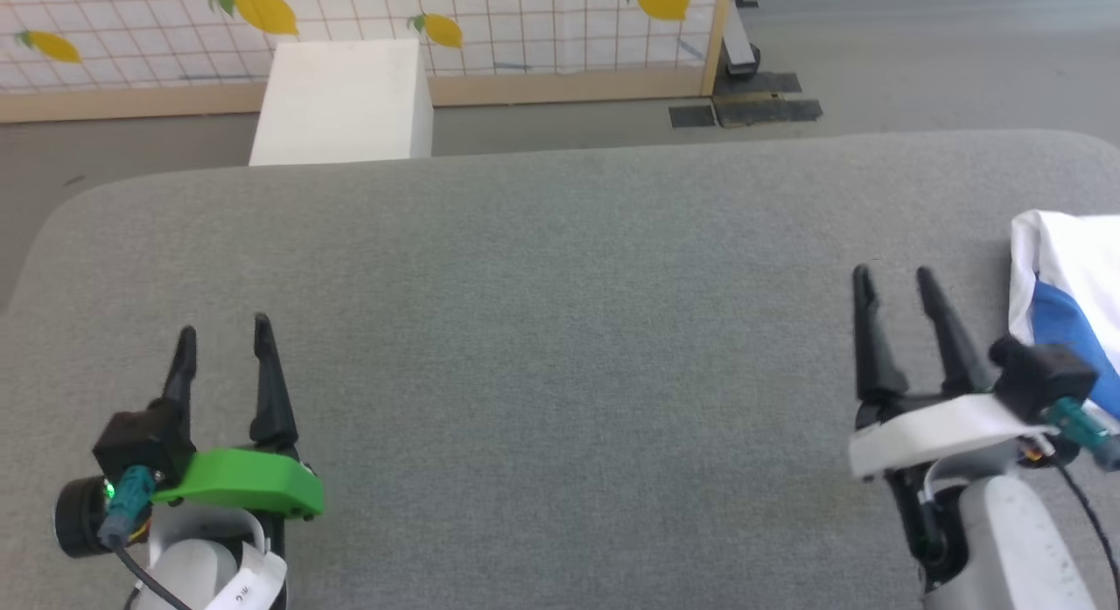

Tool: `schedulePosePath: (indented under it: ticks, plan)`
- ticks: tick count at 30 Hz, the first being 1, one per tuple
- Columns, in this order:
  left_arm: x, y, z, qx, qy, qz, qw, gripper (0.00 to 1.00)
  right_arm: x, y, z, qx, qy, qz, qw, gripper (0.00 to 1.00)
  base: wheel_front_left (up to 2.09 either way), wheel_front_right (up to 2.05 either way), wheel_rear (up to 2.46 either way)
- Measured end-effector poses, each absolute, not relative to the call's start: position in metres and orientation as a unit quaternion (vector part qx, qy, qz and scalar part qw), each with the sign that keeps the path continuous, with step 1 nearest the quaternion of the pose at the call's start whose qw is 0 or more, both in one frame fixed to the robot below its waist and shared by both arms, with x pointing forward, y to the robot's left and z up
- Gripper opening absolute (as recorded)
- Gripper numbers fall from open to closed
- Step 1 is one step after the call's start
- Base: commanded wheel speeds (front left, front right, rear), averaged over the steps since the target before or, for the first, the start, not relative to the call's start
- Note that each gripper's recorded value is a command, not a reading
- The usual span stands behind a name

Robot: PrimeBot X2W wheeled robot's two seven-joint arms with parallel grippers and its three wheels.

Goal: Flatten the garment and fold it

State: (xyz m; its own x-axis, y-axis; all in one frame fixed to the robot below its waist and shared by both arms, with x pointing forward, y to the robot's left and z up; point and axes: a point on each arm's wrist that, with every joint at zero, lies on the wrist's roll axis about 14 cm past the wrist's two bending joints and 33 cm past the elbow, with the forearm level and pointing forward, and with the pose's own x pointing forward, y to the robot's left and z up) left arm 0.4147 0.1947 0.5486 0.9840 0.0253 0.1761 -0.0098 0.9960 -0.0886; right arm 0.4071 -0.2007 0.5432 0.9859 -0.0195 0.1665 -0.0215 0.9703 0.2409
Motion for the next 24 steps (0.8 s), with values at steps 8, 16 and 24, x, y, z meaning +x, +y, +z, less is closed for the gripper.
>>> schedulePosePath:
  ticks: [8,16,24]
  plan:
    - [0.401,0.193,0.534,-0.042,-0.065,0.001,0.997,1.00,0.397,-0.167,0.530,0.100,-0.062,0.048,0.992,1.00,0.00,0.00,0.00]
    - [0.393,0.178,0.518,-0.039,-0.040,-0.028,0.998,1.00,0.388,-0.166,0.520,0.099,-0.048,0.047,0.993,1.00,0.00,0.00,0.00]
    - [0.392,0.169,0.520,-0.060,-0.044,-0.031,0.997,1.00,0.383,-0.174,0.517,0.099,-0.046,0.035,0.993,1.00,0.00,0.00,0.00]
